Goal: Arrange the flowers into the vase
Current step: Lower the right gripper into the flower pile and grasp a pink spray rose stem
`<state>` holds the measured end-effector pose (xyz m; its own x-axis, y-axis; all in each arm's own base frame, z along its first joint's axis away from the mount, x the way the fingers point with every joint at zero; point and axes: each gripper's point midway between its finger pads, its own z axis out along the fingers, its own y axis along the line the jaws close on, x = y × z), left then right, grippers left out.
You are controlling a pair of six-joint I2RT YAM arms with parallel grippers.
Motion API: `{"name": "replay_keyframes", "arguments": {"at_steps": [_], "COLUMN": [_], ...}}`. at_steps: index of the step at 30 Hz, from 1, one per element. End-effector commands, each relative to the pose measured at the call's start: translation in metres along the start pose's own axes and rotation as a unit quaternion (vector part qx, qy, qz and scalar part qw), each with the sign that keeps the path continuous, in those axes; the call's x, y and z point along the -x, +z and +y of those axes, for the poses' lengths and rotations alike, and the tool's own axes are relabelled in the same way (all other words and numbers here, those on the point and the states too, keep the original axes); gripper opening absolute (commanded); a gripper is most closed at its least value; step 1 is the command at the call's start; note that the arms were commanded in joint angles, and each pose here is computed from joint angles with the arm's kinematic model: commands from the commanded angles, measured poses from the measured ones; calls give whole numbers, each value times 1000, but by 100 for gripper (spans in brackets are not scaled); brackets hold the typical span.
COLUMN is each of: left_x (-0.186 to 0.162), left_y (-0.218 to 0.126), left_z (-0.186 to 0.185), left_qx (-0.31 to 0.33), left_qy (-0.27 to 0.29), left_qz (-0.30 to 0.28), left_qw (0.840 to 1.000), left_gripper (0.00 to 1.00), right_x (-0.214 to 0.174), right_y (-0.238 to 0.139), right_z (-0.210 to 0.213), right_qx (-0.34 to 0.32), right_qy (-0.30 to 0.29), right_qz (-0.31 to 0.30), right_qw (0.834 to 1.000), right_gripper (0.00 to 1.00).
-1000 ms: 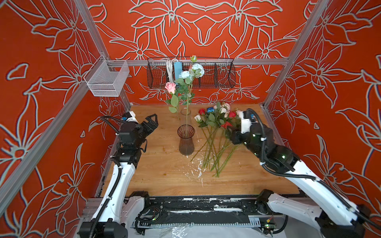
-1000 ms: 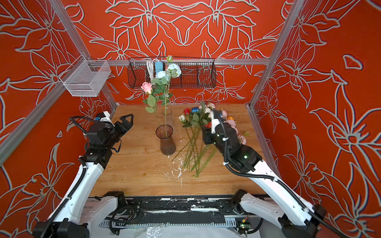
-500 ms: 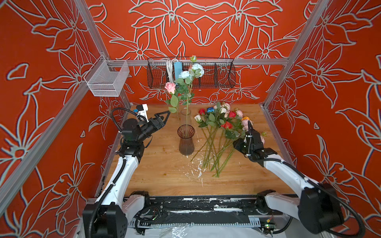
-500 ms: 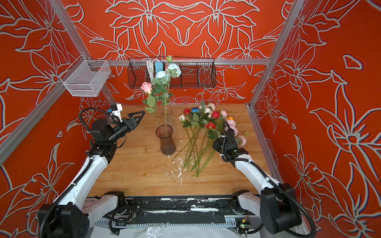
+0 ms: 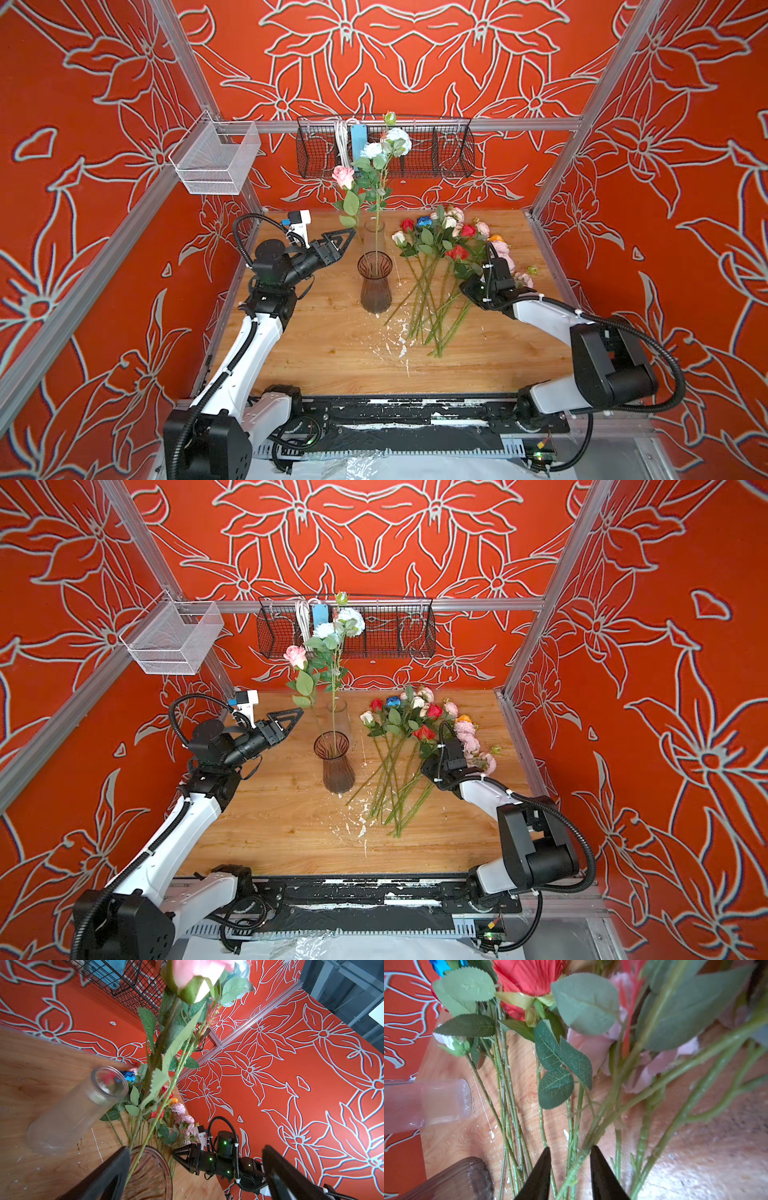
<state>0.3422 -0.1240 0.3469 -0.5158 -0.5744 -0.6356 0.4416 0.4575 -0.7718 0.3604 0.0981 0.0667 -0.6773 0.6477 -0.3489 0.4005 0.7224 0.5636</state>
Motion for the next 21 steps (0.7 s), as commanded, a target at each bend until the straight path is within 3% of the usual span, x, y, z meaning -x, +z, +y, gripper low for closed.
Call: {"name": "replay_keyframes", "arguments": {"at_steps": [1, 9, 14, 18, 21], "left_x": [8, 8, 8, 9, 9], "left_y": [-3, -2, -3, -3, -3], "left_z": [-15, -8, -10, -10, -11], "left_qx": [-15, 1, 0, 2, 1], "left_qy": [18, 16, 19, 22, 23], "left_qz": [-12, -10, -11, -13, -12], "left_qw": [1000, 1000, 1000, 1000, 1000], "left_gripper": [98, 98, 98, 99, 99], "right_x": [9, 9, 16, 18, 12], "right_y": [7, 8, 10, 11, 16], "right_z": [3, 2, 3, 7, 5], "right_qx": [13, 14, 23, 14, 14], "right_qy": [29, 44, 42, 25, 32], "right_qz": [-1, 13, -8, 3, 17], "right_qw": [999, 999, 999, 1000, 999], "right_gripper": [33, 32, 22, 22, 29]}}
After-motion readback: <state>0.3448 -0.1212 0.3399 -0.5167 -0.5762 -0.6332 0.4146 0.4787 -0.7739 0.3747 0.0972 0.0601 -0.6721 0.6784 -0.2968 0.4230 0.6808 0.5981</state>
